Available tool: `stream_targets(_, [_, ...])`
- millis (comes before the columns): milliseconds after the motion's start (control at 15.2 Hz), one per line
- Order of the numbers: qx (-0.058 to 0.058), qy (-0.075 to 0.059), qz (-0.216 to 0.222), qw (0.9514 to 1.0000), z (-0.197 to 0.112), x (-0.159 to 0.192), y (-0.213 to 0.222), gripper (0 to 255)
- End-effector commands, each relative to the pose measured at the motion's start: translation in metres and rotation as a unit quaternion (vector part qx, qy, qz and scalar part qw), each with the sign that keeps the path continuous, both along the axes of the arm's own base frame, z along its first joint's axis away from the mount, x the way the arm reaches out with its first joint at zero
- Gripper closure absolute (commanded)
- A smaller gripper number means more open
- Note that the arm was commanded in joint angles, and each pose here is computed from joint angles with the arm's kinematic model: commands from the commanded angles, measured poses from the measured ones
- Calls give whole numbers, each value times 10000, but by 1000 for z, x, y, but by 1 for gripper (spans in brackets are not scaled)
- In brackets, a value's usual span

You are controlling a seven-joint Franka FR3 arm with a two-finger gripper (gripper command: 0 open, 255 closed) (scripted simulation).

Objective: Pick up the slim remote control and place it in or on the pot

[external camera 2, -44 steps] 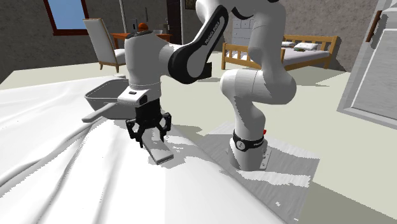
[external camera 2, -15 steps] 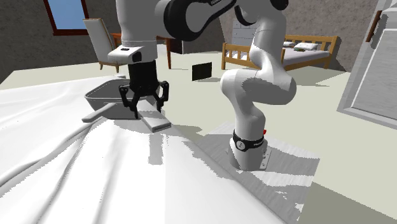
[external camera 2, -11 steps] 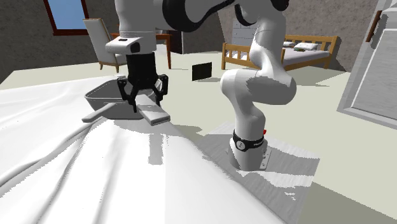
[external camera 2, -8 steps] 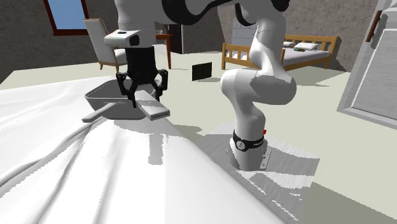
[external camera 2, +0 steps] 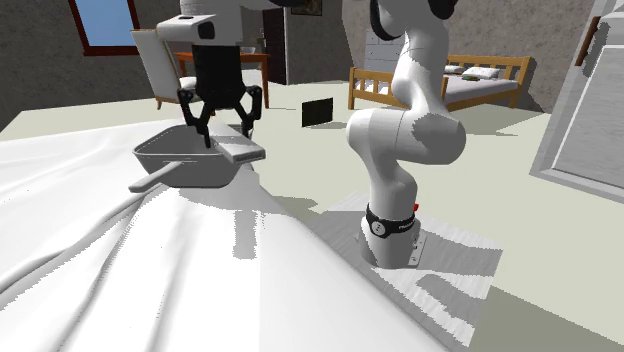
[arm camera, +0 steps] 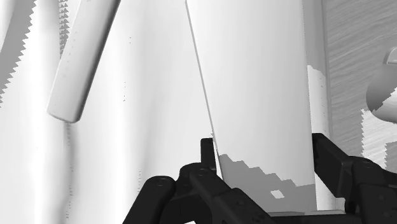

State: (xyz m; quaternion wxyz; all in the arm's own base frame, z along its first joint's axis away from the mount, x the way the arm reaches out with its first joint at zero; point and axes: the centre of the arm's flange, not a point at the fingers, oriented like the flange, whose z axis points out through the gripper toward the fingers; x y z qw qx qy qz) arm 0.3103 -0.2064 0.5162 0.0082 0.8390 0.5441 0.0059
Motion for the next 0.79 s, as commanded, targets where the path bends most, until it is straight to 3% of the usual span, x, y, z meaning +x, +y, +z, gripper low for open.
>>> stream_targets(0, [1,0,0,10000,10,0,1,255])
stream_targets(132, [1,0,0,10000,16,0,1,255])
stream_targets(726, [1,0,0,10000,16,-10,-117,255])
